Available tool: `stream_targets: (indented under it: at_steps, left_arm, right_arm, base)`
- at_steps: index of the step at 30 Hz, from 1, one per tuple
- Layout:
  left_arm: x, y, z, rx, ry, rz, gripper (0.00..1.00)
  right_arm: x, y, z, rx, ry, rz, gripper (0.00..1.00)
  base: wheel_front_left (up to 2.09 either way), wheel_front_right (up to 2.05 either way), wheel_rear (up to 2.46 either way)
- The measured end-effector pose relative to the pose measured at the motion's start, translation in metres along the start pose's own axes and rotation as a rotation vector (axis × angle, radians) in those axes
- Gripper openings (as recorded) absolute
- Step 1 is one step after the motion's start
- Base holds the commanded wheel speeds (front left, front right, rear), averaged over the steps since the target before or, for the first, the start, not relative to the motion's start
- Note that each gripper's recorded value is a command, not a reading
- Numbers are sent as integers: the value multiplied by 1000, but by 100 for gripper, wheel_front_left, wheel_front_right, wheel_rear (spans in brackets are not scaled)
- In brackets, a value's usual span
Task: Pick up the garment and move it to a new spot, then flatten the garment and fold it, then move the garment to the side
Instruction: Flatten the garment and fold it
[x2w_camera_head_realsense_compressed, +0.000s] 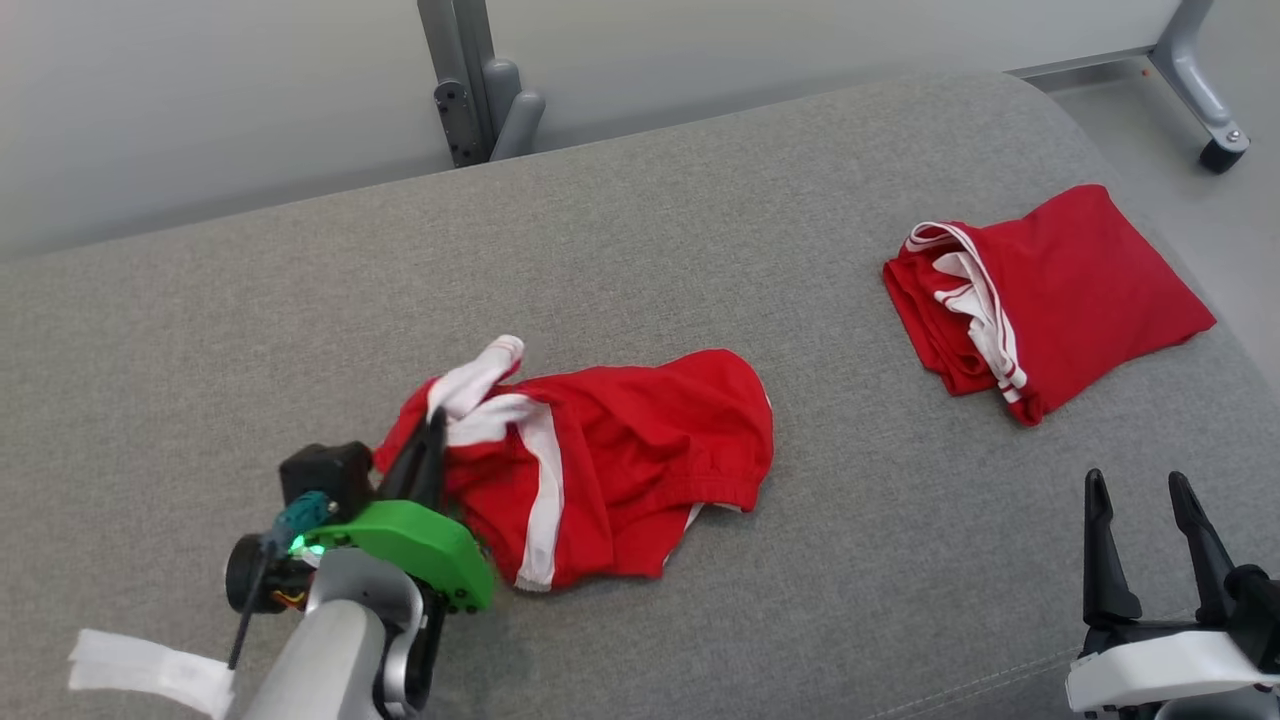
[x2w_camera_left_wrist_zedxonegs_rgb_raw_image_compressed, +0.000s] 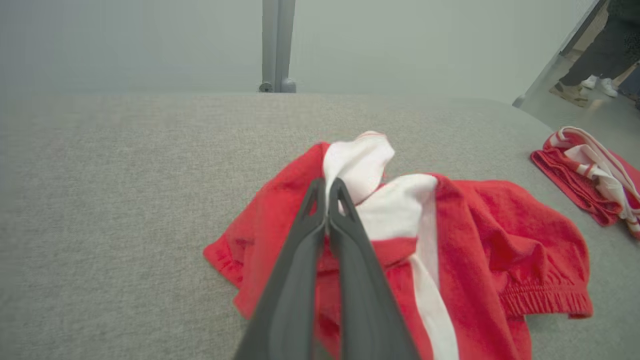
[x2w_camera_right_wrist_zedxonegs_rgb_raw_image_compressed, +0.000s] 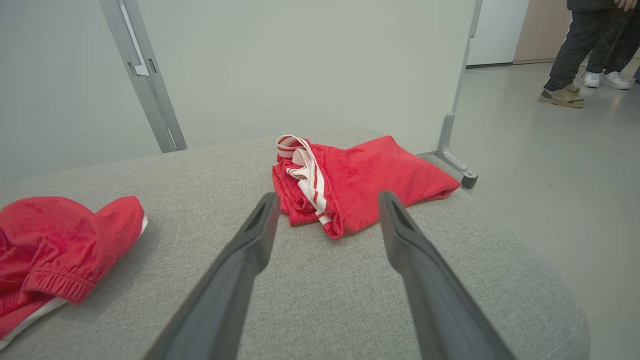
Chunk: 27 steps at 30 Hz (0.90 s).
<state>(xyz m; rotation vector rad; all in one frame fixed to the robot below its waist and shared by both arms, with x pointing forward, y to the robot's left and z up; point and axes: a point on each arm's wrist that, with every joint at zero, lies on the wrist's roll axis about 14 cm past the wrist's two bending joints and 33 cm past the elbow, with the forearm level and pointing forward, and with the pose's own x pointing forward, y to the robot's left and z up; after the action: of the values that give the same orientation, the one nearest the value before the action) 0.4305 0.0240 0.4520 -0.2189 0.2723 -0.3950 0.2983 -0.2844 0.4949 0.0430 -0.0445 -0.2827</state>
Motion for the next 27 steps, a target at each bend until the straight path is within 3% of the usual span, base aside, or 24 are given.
stream_targets:
  at_steps: [12,19,27]
  left_arm:
    - [-38,50,136,-142,-451,25,0]
    - [-73,48,192,-149,-550,-71,0]
    - [-87,23,232,-157,-533,-259,0]
  right_arm:
    - [2,4,4,6,-15,16,100]
    - [3,5,6,8,-23,19,100]
    - [5,6,4,7,-16,21,100]
  base:
    - [0,0,0]
    - [0,0,0]
    - [0,0,0]
